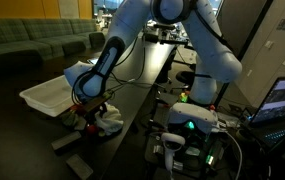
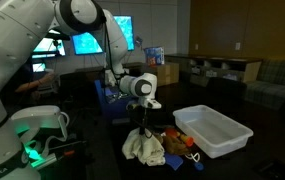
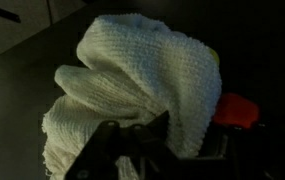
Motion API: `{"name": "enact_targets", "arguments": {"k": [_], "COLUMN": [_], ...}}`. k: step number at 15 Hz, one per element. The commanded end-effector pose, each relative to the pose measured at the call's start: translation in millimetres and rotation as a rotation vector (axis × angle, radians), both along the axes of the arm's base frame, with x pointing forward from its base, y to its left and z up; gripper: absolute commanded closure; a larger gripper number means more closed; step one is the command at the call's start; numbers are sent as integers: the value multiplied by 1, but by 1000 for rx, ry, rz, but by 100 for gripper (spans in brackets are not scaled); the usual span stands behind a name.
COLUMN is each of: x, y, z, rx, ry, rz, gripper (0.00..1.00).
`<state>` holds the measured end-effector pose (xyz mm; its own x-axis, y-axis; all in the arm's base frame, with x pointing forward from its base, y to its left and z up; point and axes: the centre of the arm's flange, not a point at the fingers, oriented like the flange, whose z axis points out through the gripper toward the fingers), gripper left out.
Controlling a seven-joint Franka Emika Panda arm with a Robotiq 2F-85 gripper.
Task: Pick up the towel on the right, move the objects in front of the storage container to the left
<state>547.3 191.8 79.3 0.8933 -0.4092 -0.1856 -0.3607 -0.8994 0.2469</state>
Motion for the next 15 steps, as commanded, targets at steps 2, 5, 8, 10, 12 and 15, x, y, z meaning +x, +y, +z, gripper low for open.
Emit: {"name": "enact_targets", "arguments": {"k": [2,5,8,10,12,15], "x": [15,13,11,11,12,11], "y": [69,109,148,169,185,189], "z": [-21,-20,-7,5,20,46], "rx": [97,155,203,236,269,303], "ry": [-11,-15,-49,-71,-91,-115], "rz": [24,58,93,112,121,140], "gripper": [96,96,96,96,96,96]}}
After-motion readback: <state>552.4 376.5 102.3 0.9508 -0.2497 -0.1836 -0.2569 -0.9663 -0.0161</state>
